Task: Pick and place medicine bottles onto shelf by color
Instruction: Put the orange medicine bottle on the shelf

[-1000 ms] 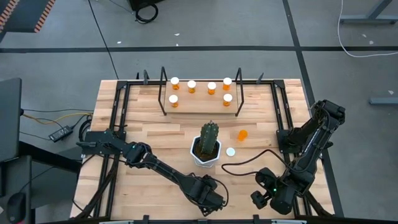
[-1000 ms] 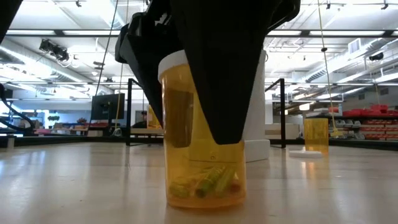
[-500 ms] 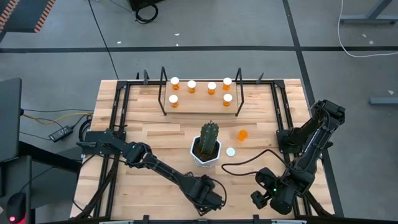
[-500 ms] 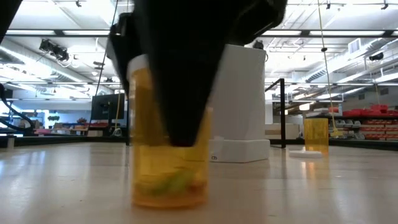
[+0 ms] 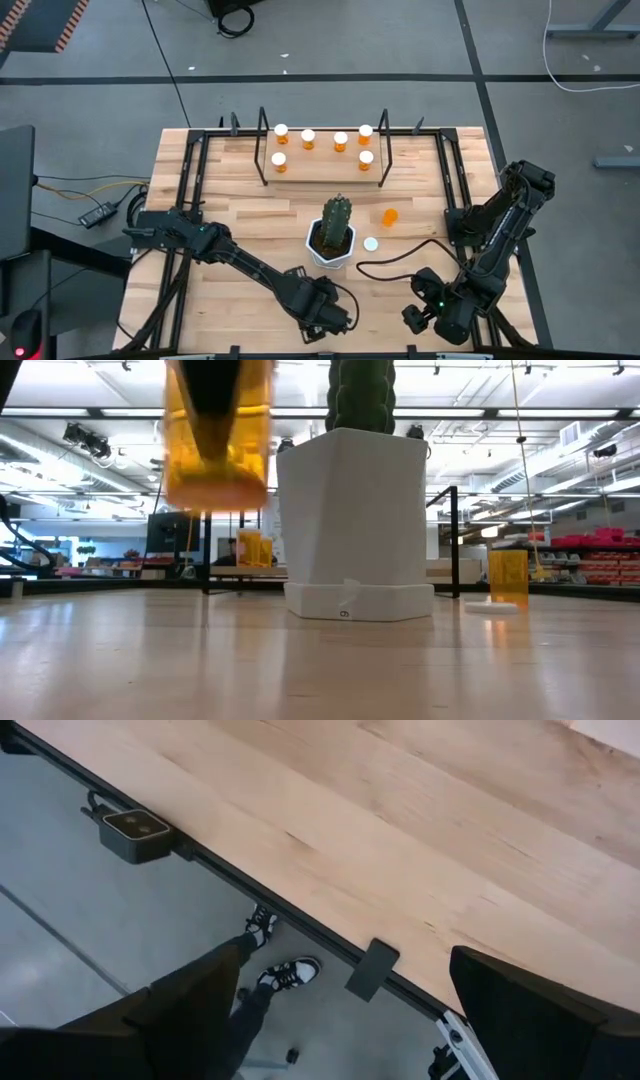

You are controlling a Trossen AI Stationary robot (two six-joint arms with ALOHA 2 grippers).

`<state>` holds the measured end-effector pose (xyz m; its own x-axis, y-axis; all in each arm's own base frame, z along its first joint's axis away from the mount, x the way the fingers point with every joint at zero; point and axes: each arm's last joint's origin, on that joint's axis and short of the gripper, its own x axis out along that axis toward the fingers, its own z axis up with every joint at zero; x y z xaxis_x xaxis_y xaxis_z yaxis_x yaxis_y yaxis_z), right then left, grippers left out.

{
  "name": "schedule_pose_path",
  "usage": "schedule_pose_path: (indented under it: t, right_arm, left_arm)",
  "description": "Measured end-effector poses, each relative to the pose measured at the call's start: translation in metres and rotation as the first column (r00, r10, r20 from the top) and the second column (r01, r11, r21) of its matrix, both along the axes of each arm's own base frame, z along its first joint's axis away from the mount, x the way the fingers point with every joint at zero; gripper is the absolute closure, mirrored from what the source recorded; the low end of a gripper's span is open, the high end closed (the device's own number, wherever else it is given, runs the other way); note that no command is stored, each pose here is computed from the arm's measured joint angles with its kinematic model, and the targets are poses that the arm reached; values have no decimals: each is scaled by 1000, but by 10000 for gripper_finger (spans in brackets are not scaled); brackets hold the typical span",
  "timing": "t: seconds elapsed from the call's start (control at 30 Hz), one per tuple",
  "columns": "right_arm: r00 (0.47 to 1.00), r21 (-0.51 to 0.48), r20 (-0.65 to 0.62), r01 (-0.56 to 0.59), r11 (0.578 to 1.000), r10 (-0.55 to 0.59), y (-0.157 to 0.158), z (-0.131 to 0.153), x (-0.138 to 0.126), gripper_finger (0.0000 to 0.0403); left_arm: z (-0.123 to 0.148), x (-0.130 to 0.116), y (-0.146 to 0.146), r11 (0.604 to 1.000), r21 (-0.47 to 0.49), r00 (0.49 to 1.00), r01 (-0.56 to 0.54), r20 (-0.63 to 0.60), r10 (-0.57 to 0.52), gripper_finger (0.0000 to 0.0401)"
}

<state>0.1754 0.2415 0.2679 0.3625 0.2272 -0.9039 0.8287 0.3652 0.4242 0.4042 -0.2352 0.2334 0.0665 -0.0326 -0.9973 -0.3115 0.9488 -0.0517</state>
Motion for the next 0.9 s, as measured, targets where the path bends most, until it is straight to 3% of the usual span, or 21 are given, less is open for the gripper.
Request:
schedule_pose_path:
  t: [0.17, 0.33, 0.6, 0.9]
  right_arm:
    - [1000, -5, 7, 4, 1000, -4, 0, 0, 0, 31]
    - [1000, -5, 8, 5, 1000, -5, 0, 0, 0, 31]
    - [1000, -10, 7, 23, 1000, -23, -1, 0, 0, 31]
    - [994, 21, -15, 107, 994, -107, -1, 0, 0, 31]
  left_arm:
    - [25, -19, 5, 989, 66, 991, 135, -23, -134, 188]
    - [54, -32, 10, 960, 123, 966, 251, 32, -256, 204]
    - [102, -44, 38, 917, 188, 914, 353, 138, -381, 179]
    - [164, -67, 94, 891, 228, 853, 393, 270, -446, 202]
